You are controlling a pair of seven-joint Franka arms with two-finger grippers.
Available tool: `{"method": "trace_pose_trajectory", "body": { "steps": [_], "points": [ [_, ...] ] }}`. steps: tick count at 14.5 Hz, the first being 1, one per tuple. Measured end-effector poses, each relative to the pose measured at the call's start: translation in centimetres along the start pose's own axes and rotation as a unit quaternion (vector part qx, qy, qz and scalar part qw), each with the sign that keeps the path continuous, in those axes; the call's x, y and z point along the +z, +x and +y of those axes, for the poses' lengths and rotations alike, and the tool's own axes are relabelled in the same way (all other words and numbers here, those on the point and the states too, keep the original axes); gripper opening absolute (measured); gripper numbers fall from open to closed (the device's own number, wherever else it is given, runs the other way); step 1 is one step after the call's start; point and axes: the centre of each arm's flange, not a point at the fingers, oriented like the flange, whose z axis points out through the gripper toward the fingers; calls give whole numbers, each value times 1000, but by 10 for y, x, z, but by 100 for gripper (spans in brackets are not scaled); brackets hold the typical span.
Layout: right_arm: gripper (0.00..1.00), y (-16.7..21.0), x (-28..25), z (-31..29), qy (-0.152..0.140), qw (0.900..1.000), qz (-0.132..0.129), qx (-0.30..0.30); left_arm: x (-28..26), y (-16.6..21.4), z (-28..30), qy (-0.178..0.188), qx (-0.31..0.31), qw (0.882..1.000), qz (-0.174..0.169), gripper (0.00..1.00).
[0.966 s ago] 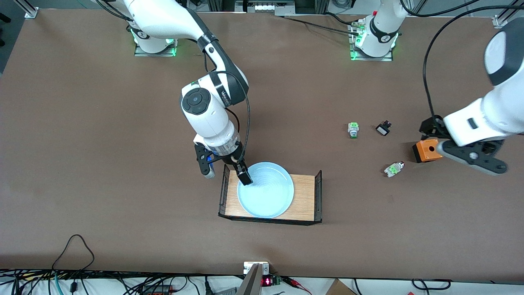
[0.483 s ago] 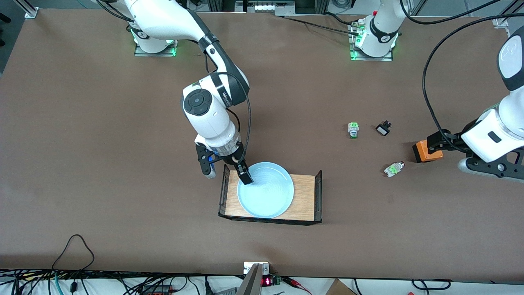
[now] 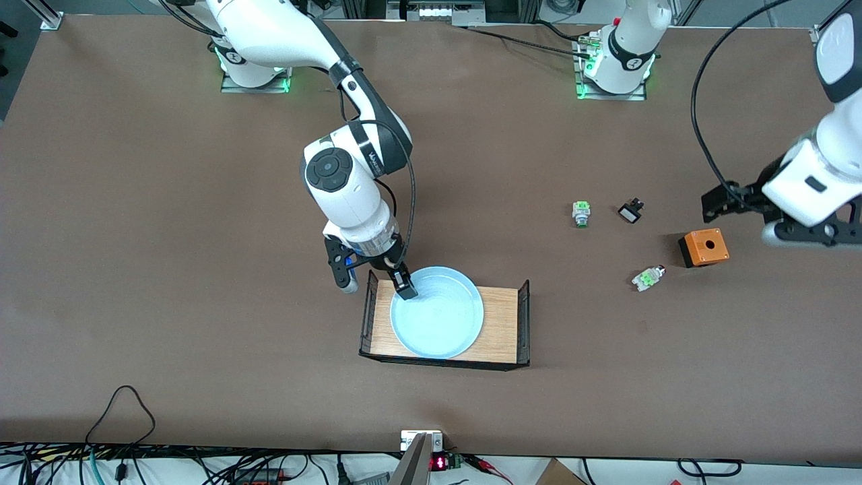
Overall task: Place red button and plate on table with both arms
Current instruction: 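Raise the left gripper while the right gripper lowers to the plate rim, then close the right gripper on the blue plate rim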
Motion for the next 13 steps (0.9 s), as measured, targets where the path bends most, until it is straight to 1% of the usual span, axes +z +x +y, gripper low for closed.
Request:
{"method": "trace_pose_trajectory", "body": {
  "steps": [1,2,3,4,8,9,13],
  "points": [
    [59,0,0,0,0,1000,0,0,0,-11,-2,-1,-3,1000,1,100],
    [54,0,0,0,0,1000,0,0,-1,-18,-4,-1,-4,1000,1,100],
    [53,0,0,0,0,1000,0,0,-2,-22,-4,-1,-5,1000,1,100],
    [51,-1,0,0,1,1000,0,0,-1,-24,-4,-1,-5,1000,0,100],
    [50,-1,-1,-1,2,1000,-1,-1,0,-28,-4,-3,-6,1000,-15,100],
    [47,-2,-1,-1,2,1000,-1,-1,-1,-29,-4,-3,-7,1000,-18,100],
    [45,-2,-1,-1,2,1000,-1,-1,-1,-29,1,-3,-2,1000,-20,100]
  ]
}}
